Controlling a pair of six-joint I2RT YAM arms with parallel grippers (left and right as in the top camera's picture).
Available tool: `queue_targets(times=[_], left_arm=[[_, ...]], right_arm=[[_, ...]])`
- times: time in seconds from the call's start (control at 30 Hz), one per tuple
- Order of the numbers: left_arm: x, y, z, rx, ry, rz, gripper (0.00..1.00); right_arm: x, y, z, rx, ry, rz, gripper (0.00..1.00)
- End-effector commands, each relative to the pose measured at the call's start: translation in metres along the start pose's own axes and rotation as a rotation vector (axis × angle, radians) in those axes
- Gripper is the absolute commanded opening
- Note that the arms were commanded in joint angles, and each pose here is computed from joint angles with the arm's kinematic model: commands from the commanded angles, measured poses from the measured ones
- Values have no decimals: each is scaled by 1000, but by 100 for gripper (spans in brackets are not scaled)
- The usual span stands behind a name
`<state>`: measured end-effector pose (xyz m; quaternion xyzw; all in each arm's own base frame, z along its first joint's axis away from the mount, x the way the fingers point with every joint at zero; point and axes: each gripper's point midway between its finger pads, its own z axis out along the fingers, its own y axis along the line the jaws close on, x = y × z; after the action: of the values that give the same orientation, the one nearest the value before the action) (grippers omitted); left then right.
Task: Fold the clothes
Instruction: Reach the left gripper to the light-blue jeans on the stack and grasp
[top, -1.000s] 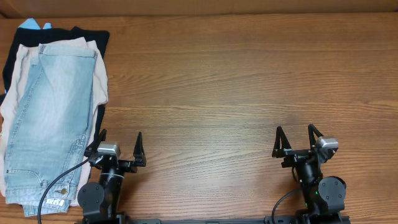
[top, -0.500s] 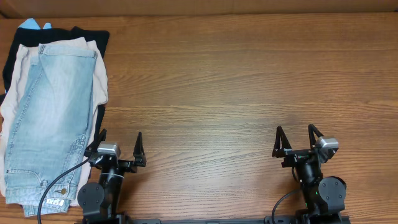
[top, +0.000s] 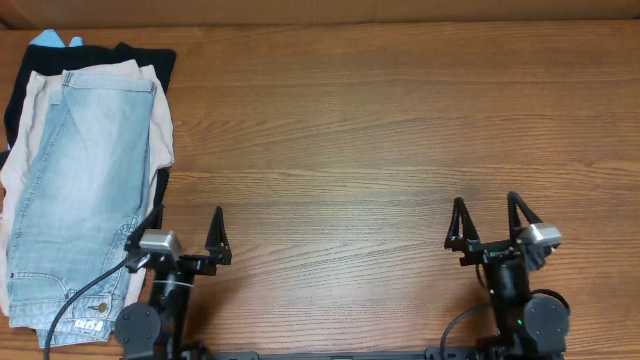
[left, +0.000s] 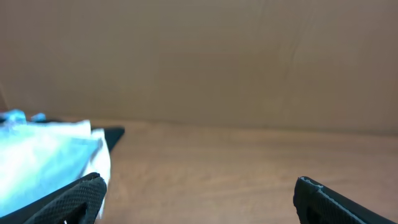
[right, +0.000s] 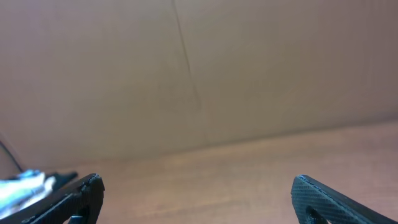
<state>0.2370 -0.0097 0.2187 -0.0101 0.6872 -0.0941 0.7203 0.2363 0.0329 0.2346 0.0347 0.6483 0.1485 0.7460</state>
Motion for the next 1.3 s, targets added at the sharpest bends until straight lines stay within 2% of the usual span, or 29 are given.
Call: queue_targets(times=[0.0,0.17,0.33,0.53,0.7,0.93,1.27], left_arm=[[-36,-8,-4,11,-45,-11,100],[-66,-16,1,32,-16,-18,100],[-99,-22,15,46,58,-35,100],[-132,-26,37,59,189,-20,100],[-147,-26,56,61,325,-8,100],[-132,-16,84,43,568,-44,100],[-69,7,121,7,819,-115,100]], right_arm=[[-50,15,-8,-35,-102,-10,100],[-81,23,-16,-37,-119,-36,100],[-105,29,-20,-26,-74,-36,100],[-122,33,-11,-3,26,-34,100],[-125,34,10,30,169,-30,100],[-104,37,44,48,450,-9,100],[-46,34,93,60,774,39,100]])
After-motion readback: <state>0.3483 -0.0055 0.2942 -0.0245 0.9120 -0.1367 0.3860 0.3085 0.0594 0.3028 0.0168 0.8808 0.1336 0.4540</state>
